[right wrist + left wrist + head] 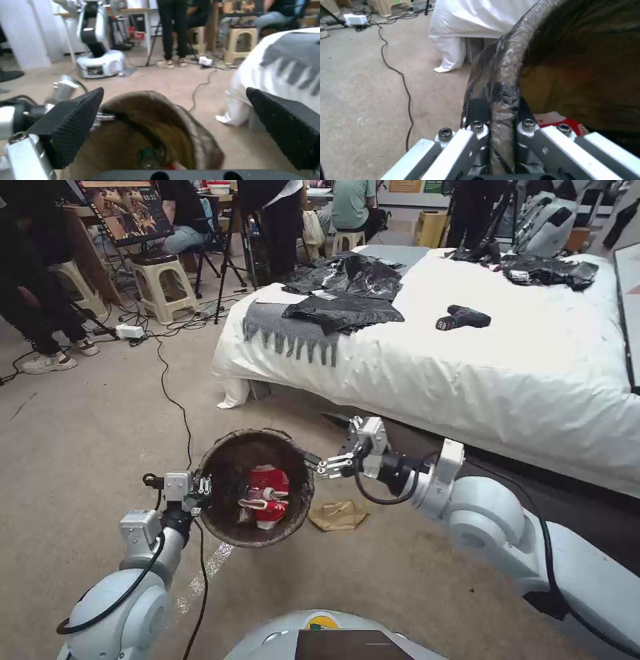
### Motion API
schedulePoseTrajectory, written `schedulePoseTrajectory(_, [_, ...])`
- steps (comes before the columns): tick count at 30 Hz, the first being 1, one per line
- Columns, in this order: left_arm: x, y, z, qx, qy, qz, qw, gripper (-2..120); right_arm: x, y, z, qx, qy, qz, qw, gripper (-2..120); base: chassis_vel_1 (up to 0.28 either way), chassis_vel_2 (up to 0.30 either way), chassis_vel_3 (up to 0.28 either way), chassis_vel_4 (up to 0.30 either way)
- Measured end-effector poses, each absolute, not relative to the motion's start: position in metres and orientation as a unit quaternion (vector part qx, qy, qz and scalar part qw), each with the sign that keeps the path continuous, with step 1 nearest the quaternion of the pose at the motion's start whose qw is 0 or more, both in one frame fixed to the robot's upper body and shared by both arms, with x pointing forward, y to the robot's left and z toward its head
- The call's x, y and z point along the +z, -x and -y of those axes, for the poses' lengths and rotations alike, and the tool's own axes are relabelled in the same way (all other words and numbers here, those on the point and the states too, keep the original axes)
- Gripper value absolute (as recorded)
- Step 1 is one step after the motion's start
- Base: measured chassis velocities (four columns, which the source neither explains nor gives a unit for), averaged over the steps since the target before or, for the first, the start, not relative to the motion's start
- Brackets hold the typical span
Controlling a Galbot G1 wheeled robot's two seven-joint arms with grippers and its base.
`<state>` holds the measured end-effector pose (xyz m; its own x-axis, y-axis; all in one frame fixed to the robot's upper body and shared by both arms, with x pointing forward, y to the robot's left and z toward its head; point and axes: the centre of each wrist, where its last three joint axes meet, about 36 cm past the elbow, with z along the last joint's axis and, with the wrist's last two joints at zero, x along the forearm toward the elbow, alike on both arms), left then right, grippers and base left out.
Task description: Pick up the trash bin, then pick up the garbage from the floor and place it into the trash bin.
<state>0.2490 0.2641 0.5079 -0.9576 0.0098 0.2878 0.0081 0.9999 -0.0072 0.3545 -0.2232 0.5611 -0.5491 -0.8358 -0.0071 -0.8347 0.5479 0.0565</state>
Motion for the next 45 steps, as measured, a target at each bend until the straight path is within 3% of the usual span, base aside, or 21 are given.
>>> schedulePoseTrajectory(14, [0.514,-0.245,-0.267,0.002,-0.009,0.990,0.137,3,0.525,-0.385,0.262,-0.015,-0.421,0.906,0.040,100,0.000,0.000,0.000,0.000])
schedulePoseTrajectory(45, [0.515,-0.245,-0.268,0.000,-0.007,0.991,0.137,3,0.358,-0.447,0.365,0.020,-0.378,0.910,0.170,100,0.000,0.000,0.000,0.000])
